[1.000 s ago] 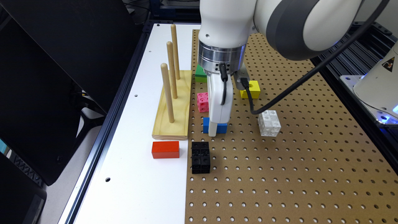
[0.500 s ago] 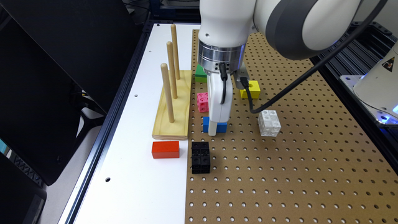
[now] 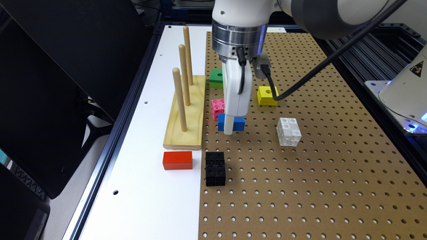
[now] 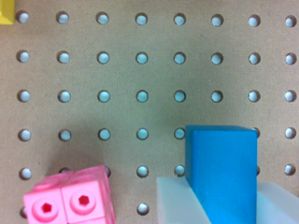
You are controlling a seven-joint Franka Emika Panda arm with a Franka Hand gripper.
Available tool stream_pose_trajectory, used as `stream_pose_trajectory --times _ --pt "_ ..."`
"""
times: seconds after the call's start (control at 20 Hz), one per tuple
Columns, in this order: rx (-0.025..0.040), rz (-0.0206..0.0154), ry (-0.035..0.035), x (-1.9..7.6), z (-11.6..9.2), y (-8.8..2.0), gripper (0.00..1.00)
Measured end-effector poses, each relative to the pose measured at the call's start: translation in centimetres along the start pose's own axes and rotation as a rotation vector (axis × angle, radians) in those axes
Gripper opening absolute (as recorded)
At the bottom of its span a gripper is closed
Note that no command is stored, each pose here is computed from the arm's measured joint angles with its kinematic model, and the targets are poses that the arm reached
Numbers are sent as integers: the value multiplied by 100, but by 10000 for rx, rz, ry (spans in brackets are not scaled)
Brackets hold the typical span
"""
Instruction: Pick up narrow blue stick.
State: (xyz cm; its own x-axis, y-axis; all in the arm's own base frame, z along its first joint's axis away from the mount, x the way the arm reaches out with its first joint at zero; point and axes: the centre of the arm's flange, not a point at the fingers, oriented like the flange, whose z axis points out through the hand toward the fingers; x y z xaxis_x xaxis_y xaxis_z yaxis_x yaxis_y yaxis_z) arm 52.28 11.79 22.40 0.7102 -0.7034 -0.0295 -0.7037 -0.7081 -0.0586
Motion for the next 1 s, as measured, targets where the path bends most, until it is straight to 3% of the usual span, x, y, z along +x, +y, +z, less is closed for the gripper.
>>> stream_pose_trajectory --times 0.2,0.4,0.55,0.7,0.85,1.0 --pt "-73 -46 80 -12 -316 -8 0" --pt "-131 -66 89 -26 -427 -3 0" --pt "-68 -83 177 -27 -555 -15 0" --pt "-110 -116 259 -60 -823 -1 0" --pt "-151 -131 281 -81 -933 11 0" --pt "-79 -142 377 -87 -1072 6 0"
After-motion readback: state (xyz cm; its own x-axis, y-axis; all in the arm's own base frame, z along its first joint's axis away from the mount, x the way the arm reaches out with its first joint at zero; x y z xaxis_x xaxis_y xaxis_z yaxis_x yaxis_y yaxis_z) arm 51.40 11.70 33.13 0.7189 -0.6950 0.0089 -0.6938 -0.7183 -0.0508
